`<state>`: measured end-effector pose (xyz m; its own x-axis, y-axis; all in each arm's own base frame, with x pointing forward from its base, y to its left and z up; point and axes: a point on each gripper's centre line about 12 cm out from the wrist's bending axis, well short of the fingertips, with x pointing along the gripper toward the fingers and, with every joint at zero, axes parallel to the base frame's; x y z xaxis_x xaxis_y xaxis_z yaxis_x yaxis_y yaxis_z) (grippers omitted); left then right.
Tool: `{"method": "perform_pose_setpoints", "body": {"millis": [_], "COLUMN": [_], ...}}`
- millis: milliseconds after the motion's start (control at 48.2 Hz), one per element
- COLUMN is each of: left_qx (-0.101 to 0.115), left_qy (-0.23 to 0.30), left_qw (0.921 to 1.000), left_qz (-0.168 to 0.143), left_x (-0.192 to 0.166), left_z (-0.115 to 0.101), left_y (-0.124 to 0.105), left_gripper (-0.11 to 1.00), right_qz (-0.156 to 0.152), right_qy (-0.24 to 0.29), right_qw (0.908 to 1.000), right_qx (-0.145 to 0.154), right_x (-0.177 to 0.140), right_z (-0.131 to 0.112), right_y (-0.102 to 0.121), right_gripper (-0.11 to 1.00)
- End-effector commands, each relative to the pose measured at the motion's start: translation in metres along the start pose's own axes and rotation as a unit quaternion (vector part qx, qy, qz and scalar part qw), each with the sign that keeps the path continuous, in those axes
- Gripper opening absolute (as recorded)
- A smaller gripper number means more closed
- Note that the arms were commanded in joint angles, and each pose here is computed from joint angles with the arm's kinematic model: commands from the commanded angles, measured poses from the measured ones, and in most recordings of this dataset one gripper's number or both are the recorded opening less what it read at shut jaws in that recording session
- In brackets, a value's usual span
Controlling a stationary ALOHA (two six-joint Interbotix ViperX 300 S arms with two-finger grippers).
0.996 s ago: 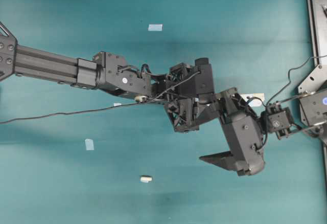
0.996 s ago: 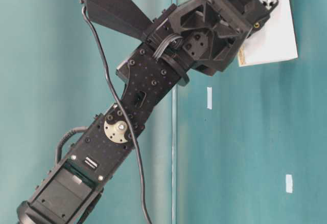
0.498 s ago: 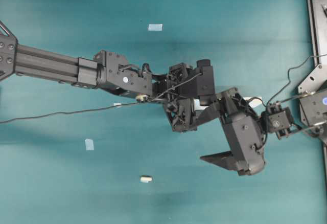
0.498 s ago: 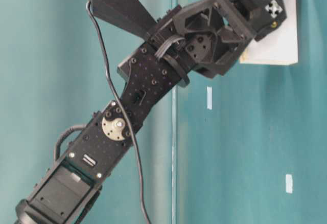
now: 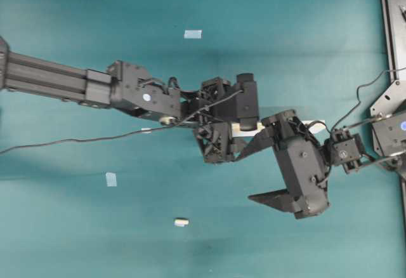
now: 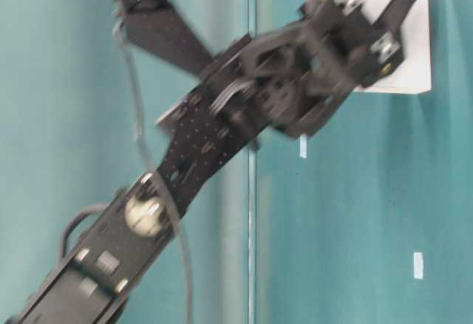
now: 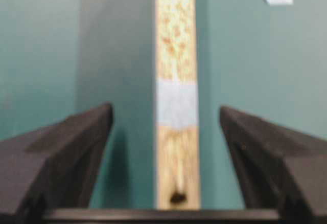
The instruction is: Move the wooden board into place and insert the rod into its hole.
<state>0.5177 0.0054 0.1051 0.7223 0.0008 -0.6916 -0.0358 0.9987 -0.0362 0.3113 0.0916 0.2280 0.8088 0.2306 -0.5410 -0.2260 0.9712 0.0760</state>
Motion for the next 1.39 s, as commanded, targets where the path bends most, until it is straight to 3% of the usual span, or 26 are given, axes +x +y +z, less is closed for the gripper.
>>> {"method": "perform_pose_setpoints", "body": {"millis": [0, 228, 457, 644, 768, 1121, 1225, 1370], "left_qx": [0.004, -0.001, -0.007, -0.007, -0.008, -0.012, -0.012, -0.013], "left_qy": [-0.028, -0.016, 0.014, 0.034, 0.045, 0.027, 0.018, 0.019], "left_qw": [0.9996, 0.9998, 0.9998, 0.9994, 0.9989, 0.9996, 0.9998, 0.9997], "left_qz": [-0.005, -0.010, -0.009, -0.007, -0.006, -0.002, -0.002, -0.001], "left_x": [-0.029, -0.053, -0.060, -0.063, -0.070, -0.097, -0.102, -0.104], "left_z": [0.019, 0.004, -0.026, -0.045, -0.059, -0.081, -0.084, -0.088], "left_y": [-0.007, -0.012, -0.012, -0.011, -0.010, -0.004, -0.004, -0.003], "left_gripper": [0.82, 0.82, 0.81, 0.81, 0.81, 0.81, 0.81, 0.81], "right_qz": [0.008, 0.022, 0.029, 0.012, -0.006, -0.035, -0.044, -0.058], "right_qy": [-0.017, 0.000, 0.028, 0.085, 0.125, 0.172, 0.187, 0.193], "right_qw": [0.9998, 0.9990, 0.9985, 0.9952, 0.9896, 0.9769, 0.9724, 0.9667], "right_qx": [0.012, 0.039, 0.038, 0.047, 0.071, 0.121, 0.132, 0.157], "right_x": [0.000, 0.018, 0.050, 0.081, 0.101, 0.147, 0.157, 0.168], "right_z": [0.013, 0.014, 0.016, 0.019, 0.025, 0.037, 0.036, 0.038], "right_y": [0.005, 0.020, 0.033, 0.035, 0.036, 0.039, 0.038, 0.031], "right_gripper": [0.93, 0.93, 0.93, 0.93, 0.93, 0.92, 0.86, 0.65]}}
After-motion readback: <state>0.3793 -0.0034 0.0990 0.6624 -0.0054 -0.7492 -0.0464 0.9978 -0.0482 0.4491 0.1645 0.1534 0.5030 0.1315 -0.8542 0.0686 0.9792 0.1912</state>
